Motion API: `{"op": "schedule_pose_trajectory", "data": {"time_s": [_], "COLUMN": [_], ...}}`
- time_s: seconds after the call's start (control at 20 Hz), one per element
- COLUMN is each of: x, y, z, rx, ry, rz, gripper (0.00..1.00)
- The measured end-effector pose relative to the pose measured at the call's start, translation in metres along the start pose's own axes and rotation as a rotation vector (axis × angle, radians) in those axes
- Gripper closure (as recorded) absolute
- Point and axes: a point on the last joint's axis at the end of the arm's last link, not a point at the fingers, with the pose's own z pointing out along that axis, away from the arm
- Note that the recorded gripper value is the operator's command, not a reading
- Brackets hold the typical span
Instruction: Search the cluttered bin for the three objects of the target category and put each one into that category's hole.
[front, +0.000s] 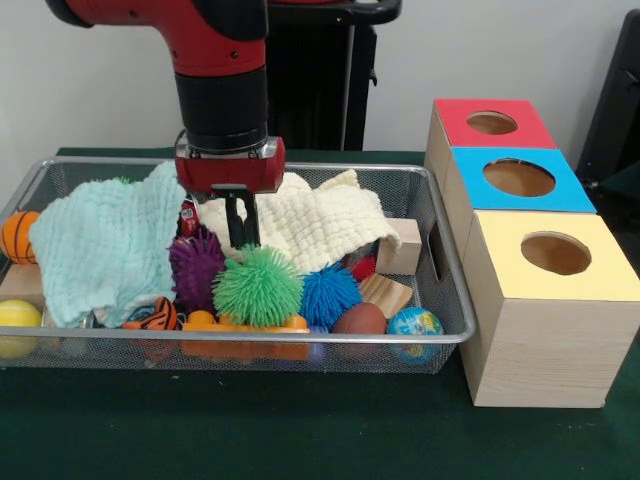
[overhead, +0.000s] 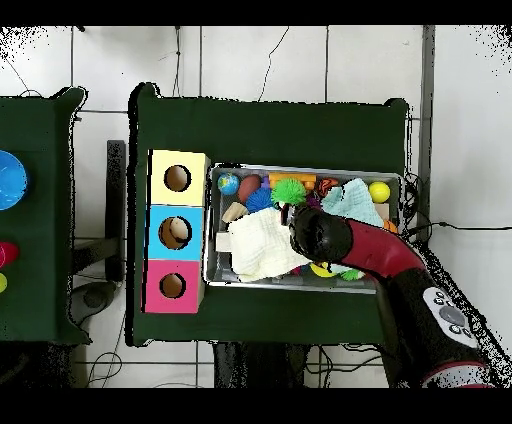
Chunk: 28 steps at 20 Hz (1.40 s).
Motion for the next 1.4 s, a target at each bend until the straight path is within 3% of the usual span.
{"op": "schedule_pose_trajectory", "data": {"time_s": [0.7,1.0,1.4], "x": [0.004,-0.003,-0.013], "y": [-0.003,-0.008,-0.021], "z": [0.036,0.036,0.033], "rx": [-0.050,-0.059,-0.040], "ry": [0.017,-0.001,-0.005], "rz": [0.022,0.020,0.003], "gripper": [1.00,1.00,1.00]}}
